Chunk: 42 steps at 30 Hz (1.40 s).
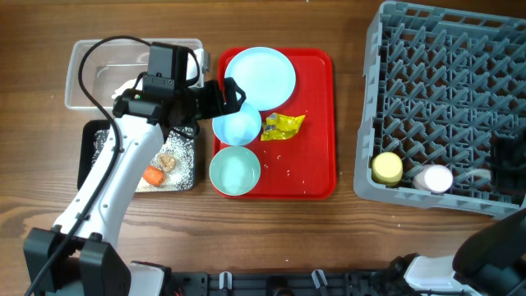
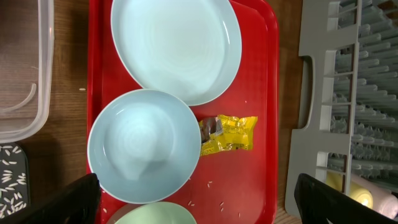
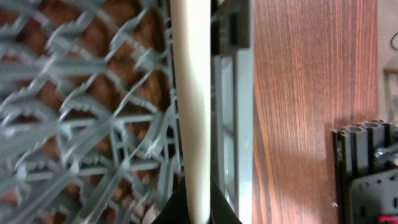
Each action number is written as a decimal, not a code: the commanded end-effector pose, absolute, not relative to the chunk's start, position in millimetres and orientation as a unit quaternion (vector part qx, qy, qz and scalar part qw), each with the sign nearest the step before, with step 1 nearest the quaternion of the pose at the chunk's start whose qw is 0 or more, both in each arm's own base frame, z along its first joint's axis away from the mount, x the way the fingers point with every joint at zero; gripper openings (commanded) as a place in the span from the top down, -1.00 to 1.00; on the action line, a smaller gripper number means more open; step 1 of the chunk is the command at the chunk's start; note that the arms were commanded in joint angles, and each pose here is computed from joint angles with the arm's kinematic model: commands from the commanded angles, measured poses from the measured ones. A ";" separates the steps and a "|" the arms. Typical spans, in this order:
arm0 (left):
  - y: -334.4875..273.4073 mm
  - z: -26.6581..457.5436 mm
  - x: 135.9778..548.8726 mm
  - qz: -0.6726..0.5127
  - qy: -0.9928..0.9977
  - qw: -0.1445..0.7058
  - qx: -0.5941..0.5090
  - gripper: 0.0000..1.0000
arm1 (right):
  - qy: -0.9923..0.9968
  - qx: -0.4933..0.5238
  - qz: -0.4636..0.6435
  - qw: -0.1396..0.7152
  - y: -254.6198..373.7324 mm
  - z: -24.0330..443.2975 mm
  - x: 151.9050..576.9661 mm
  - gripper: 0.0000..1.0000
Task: Sort waste into correct bins and load items into the dishwasher rack
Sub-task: 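Carry the white spoon with the right gripper and drop it in the rack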
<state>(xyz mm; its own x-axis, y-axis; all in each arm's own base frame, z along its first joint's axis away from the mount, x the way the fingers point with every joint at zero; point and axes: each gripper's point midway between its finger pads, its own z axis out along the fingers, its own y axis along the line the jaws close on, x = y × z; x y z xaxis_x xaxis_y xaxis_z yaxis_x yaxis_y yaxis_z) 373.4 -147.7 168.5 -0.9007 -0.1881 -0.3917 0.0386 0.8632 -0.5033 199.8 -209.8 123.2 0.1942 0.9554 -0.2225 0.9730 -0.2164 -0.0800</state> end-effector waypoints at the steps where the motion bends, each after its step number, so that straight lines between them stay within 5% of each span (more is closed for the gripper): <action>1: -148.2 170.4 373.3 -0.256 0.940 0.224 -0.034 -1.00 | 0.607 0.785 -0.112 0.043 -212.1 111.2 190.5 0.91; 6: -148.2 170.4 373.3 -0.256 0.940 0.224 -0.034 -1.00 | 0.620 0.776 -0.100 0.057 -214.5 107.0 199.2 0.90; 10: -148.2 170.4 373.3 -0.256 0.940 0.224 -0.034 -1.00 | 0.629 0.769 -0.098 0.057 -214.3 106.7 200.3 -0.91; 11: -148.2 170.4 373.3 -0.256 0.940 0.224 -0.034 -1.00 | 0.635 0.765 -0.095 0.056 -213.7 106.5 201.2 -1.00; 28: -148.2 170.4 373.3 -0.256 0.940 0.224 -0.034 -1.00 | 0.696 0.711 -0.020 0.097 -212.0 106.9 238.7 -0.99; 42: -148.2 170.4 373.3 -0.256 0.940 0.224 -0.034 -1.00 | 0.785 0.459 0.346 0.231 -136.6 187.2 349.8 -0.99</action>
<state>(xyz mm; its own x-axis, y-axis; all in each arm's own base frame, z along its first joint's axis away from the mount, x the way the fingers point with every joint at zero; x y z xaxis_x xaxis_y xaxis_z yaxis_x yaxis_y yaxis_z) 373.4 -147.7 168.5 -0.9007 -0.1881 -0.3917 0.0386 0.8632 -0.5033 325.6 -164.8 138.5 -0.3312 0.9434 -0.0191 0.7746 0.2834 0.5654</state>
